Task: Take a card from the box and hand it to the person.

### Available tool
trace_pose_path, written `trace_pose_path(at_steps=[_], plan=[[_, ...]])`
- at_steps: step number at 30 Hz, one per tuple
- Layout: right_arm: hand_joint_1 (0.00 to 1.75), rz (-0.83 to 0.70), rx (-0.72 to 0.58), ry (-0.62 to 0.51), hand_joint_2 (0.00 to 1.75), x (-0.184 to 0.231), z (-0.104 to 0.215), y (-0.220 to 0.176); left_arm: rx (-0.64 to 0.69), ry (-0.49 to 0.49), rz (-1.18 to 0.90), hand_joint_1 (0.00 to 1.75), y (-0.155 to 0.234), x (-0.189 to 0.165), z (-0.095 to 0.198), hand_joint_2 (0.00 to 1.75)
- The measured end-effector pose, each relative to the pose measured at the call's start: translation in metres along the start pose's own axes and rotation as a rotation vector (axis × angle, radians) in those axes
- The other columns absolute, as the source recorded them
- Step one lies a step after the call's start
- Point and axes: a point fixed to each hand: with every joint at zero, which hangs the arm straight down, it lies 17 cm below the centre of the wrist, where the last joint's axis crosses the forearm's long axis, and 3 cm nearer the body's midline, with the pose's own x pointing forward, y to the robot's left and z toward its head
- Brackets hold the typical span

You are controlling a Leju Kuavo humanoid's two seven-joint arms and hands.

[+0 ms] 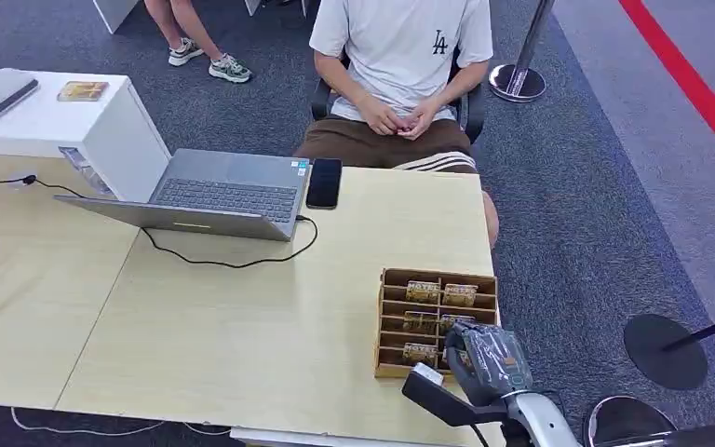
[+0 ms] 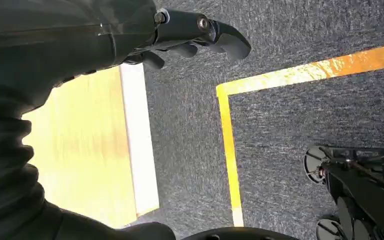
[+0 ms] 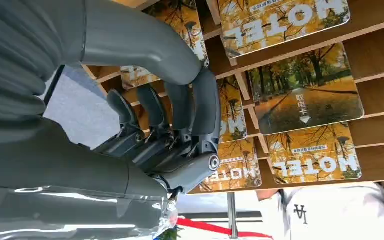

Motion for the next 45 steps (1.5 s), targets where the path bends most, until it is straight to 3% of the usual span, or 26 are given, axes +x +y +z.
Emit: trace_pose_path(at_steps=[45], plan=[[1.57,0.001,-0.021,-0.011,1.75,0.0020,-0.0011,-0.0044,-0.005,-0.004,-0.003,0.00,-0.0010,0.0007,0.0002,0.00]])
